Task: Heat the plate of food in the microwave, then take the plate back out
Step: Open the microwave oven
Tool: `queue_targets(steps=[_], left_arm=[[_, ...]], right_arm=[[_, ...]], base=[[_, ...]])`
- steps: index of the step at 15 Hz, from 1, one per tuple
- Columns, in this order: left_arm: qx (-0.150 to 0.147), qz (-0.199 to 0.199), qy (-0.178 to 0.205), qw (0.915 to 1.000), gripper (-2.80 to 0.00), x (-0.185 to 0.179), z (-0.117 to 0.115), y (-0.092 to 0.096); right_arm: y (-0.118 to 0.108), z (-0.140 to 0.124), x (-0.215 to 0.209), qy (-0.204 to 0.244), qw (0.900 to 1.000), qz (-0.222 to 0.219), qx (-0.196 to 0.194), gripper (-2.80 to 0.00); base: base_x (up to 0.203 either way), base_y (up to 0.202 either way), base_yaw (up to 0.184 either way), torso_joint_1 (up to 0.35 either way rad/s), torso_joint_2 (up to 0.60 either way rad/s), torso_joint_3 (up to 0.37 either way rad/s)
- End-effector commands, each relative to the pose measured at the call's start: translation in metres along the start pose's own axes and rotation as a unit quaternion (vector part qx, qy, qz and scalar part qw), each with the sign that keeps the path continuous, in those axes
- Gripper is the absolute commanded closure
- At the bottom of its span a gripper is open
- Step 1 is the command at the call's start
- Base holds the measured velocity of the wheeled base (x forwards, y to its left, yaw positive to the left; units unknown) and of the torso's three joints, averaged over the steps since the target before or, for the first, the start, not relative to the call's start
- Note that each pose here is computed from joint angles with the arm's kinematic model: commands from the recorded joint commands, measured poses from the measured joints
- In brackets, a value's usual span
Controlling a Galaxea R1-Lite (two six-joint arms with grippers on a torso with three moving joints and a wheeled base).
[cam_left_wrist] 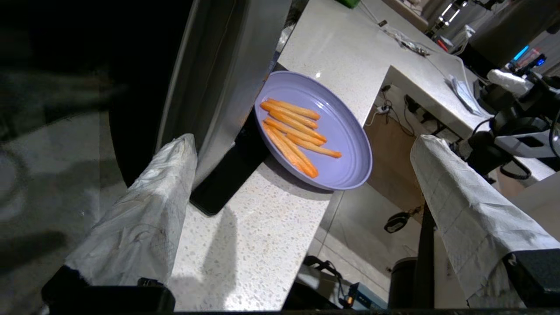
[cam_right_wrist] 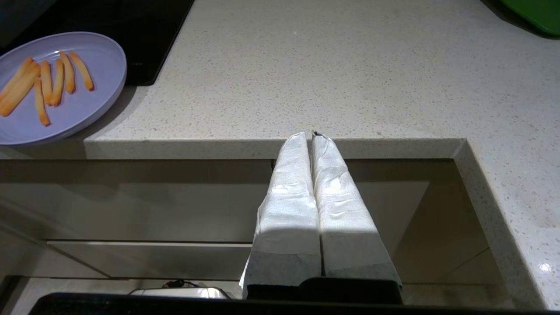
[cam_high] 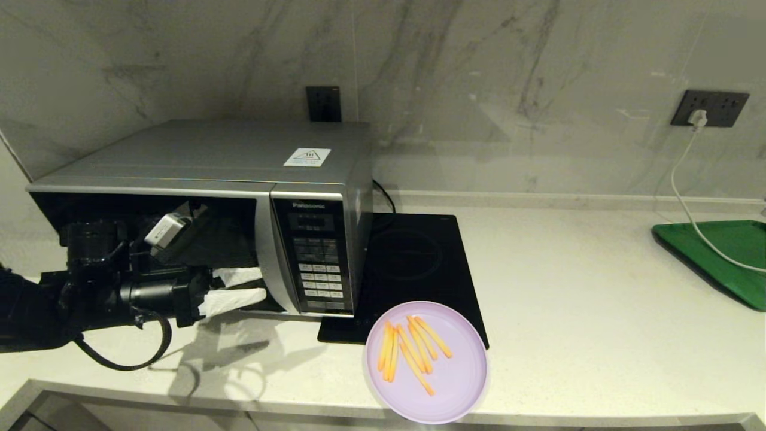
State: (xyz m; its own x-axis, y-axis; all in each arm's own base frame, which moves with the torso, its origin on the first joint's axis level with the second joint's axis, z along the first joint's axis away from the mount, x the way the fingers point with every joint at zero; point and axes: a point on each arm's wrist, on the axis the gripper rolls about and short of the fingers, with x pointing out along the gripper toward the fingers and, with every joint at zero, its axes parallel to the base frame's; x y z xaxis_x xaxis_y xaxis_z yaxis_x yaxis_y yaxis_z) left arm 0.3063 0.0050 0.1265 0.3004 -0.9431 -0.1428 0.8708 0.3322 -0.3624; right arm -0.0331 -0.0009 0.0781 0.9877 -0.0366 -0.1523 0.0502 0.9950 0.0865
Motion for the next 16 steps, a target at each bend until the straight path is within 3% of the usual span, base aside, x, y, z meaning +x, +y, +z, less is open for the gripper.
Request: queue_targets(steps=[1, 8, 14, 16], left_arm=[[0.014, -0.007, -0.003, 0.9999, -2.80, 0.003, -0.004, 0.006], [0.068, -0.025, 0.000, 0.9973, -2.80, 0.015, -0.016, 0.011], [0.051, -0.063, -0.009, 0.9967, -2.80, 0.012, -0.022, 0.013], [0.024, -0.060, -0.012, 0.9978, -2.80, 0.006, -0.019, 0.010]], right_arm=[[0.000, 0.000, 0.000, 0.000, 1.000, 0.000, 0.000, 0.00], [0.000, 0.000, 0.000, 0.001, 1.000, 0.001, 0.000, 0.00], [0.000, 0.000, 0.000, 0.000, 1.000, 0.000, 0.000, 0.00], [0.000, 0.000, 0.000, 0.001, 1.000, 0.000, 0.000, 0.00]], base=[[0.000, 0.000, 0.000, 0.000, 0.00, 0.000], [0.000, 0.000, 0.000, 0.000, 0.00, 0.000], [0.000, 0.000, 0.000, 0.000, 0.00, 0.000], [0.000, 0.000, 0.000, 0.000, 0.00, 0.000]])
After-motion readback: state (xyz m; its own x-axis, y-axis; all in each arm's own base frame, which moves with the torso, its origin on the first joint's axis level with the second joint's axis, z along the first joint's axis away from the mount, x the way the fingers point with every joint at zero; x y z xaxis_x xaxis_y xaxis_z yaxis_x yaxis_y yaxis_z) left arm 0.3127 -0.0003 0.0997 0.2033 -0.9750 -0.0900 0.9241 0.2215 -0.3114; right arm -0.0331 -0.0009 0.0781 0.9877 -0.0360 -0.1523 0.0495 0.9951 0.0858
